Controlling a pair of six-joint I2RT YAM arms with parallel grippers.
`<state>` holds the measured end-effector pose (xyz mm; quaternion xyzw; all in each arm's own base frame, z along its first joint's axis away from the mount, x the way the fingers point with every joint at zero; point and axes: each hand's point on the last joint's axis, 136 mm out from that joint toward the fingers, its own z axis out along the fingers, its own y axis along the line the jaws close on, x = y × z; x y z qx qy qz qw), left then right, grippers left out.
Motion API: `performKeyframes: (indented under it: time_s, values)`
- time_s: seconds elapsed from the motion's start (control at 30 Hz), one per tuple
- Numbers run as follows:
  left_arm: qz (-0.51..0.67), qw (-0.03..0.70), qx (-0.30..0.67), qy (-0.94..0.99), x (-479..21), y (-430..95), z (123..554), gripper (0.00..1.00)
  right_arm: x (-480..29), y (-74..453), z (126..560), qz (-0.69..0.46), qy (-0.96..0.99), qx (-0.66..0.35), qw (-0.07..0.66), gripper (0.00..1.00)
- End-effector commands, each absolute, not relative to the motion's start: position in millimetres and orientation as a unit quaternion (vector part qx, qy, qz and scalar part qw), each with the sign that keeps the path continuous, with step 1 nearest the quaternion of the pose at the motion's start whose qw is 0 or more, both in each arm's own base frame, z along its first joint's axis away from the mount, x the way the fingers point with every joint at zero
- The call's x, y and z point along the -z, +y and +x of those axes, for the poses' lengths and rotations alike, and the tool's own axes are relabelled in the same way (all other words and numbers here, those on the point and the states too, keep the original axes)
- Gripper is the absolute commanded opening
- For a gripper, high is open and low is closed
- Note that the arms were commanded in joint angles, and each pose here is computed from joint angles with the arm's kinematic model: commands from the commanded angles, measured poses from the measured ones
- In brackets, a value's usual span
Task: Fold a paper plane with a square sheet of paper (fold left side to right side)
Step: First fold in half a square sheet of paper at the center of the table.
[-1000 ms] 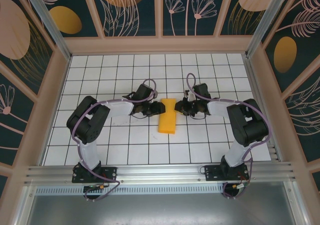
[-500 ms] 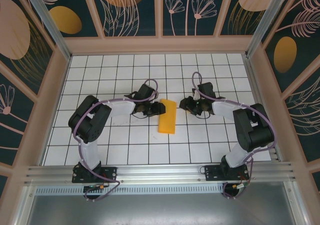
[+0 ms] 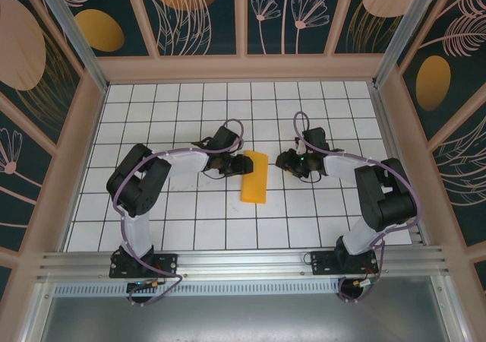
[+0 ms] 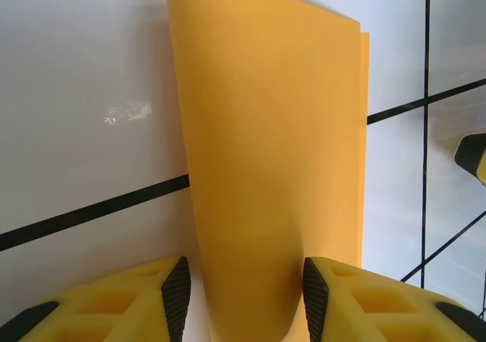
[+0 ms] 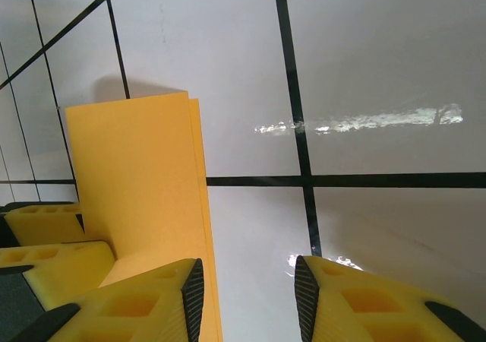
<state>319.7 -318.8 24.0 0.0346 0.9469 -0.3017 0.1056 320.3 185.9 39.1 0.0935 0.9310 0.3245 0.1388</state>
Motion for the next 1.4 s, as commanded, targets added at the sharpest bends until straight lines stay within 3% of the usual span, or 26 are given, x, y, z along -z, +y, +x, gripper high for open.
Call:
performKeyframes:
  time_s: [0.0, 1.37]
  values:
    - [0.046, 0.092, 0.274, 0.956, -8, -315, 315, 0.47, -43, 181, 318, 0.09, 0.931, -0.321, 0.147, 0.4]
    - [0.063, 0.086, 0.242, 0.964, 2, -310, 314, 0.49, -45, 187, 315, 0.087, 0.928, -0.334, 0.139, 0.4]
